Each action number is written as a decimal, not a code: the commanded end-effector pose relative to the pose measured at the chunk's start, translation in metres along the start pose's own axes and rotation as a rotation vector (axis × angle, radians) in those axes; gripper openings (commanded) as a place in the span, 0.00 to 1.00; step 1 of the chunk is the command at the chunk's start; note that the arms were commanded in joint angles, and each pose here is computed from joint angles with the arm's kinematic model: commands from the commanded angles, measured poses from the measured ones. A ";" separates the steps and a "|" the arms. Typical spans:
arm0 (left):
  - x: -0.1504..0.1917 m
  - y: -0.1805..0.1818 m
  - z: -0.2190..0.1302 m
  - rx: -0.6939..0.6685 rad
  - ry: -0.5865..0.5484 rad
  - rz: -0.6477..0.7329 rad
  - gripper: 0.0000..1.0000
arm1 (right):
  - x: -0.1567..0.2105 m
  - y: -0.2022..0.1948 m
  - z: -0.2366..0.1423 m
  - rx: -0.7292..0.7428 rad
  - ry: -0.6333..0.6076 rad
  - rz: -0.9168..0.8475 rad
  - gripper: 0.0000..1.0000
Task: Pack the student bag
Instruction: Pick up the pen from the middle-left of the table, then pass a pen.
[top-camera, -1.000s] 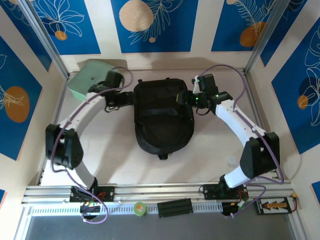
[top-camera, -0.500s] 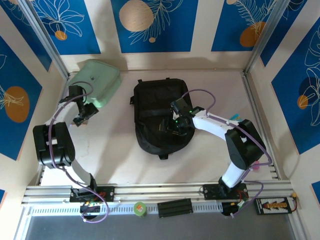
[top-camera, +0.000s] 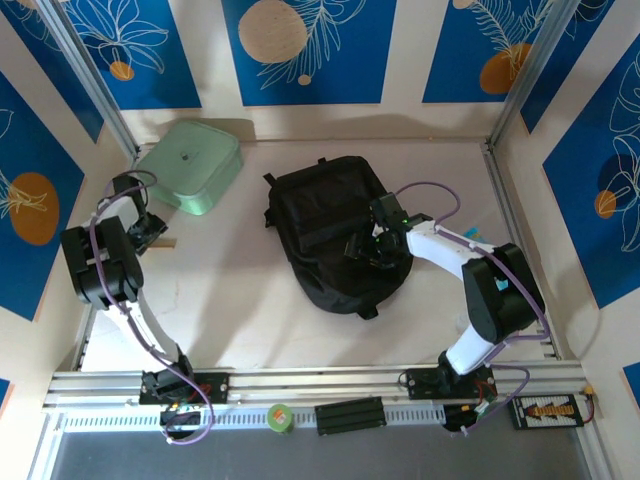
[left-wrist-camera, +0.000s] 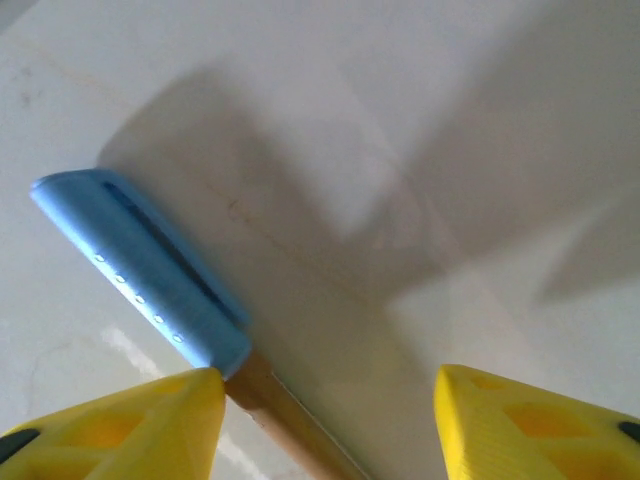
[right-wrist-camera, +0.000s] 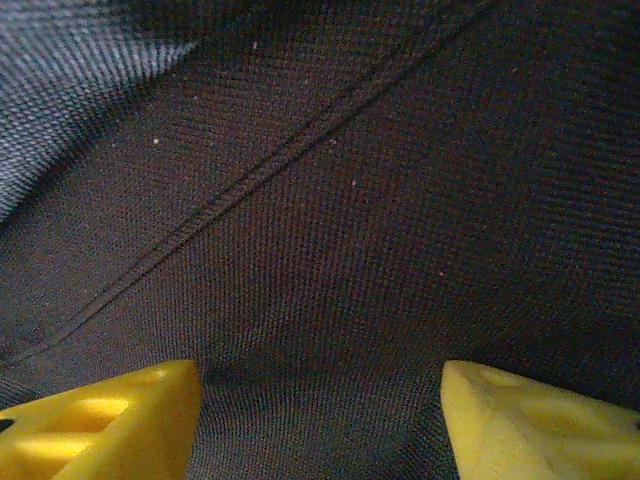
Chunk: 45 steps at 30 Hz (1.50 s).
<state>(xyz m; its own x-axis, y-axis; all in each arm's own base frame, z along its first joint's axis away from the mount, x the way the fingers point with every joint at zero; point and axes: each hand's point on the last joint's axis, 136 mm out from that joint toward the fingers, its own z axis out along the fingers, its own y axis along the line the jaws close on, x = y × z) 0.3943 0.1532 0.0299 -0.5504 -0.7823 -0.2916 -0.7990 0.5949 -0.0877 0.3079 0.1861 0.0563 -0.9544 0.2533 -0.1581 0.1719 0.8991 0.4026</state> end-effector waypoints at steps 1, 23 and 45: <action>0.007 0.007 0.013 -0.051 0.049 -0.038 0.53 | 0.010 -0.010 0.000 0.067 0.037 0.002 0.66; 0.041 0.006 -0.038 0.043 0.042 0.005 0.06 | -0.010 0.010 -0.029 -0.017 -0.037 0.039 0.65; 0.369 -0.230 -0.267 0.917 0.215 0.897 0.05 | -0.050 0.114 -0.101 -0.593 -0.060 -0.003 0.70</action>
<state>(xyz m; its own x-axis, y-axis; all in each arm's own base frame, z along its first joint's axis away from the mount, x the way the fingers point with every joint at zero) 0.3071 -0.2825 0.1704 -0.9203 -0.0730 -0.3844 0.1430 0.8518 -0.5040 0.3475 0.2301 0.1802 -0.9319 0.2917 -0.2156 0.0211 0.6370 0.7706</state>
